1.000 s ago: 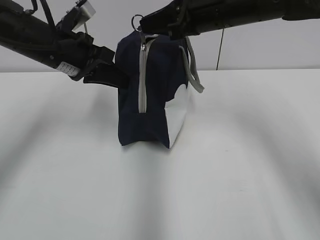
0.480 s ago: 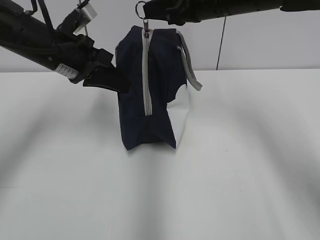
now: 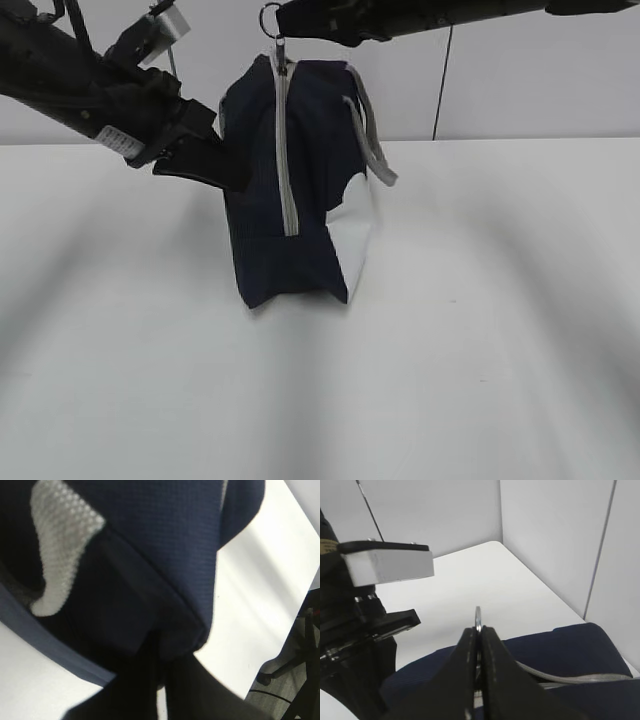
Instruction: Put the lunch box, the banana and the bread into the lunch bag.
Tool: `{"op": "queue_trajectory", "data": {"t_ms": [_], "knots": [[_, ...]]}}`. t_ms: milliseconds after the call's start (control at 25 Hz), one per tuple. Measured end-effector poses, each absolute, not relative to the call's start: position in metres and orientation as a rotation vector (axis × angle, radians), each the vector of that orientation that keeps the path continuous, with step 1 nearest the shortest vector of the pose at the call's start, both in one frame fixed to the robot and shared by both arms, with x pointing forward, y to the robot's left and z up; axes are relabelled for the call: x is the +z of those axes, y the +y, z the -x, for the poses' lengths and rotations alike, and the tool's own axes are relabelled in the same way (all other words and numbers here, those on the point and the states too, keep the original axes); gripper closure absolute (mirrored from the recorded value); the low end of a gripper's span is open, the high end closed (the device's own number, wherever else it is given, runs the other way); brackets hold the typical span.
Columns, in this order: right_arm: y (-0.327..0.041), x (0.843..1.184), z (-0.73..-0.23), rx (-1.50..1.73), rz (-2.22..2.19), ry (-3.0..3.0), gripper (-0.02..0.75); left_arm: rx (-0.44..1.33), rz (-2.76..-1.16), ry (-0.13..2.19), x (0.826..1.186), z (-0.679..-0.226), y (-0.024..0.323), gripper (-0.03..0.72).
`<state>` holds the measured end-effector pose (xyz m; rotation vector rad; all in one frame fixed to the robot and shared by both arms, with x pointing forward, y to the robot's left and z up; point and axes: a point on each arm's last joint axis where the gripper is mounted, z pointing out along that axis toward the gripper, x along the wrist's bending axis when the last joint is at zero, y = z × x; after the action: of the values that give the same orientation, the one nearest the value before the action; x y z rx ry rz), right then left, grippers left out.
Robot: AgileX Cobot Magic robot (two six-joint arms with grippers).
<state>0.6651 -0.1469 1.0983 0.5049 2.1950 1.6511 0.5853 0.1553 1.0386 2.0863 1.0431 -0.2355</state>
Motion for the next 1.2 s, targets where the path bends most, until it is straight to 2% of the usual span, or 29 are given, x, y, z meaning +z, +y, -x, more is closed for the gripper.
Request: {"op": "queue_trajectory", "data": {"t_ms": [400, 1200], "knots": [[-0.146, 1.114, -0.666, 1.654, -0.464, 2.179, 0.754, -0.227, -2.112, 1.087, 1.038, -0.584, 0.158, 0.686], [-0.145, 1.078, -0.719, 1.651, -0.730, 2.059, 0.754, -0.237, -2.162, 1.107, 1.036, -0.581, 0.162, 0.686]]}}
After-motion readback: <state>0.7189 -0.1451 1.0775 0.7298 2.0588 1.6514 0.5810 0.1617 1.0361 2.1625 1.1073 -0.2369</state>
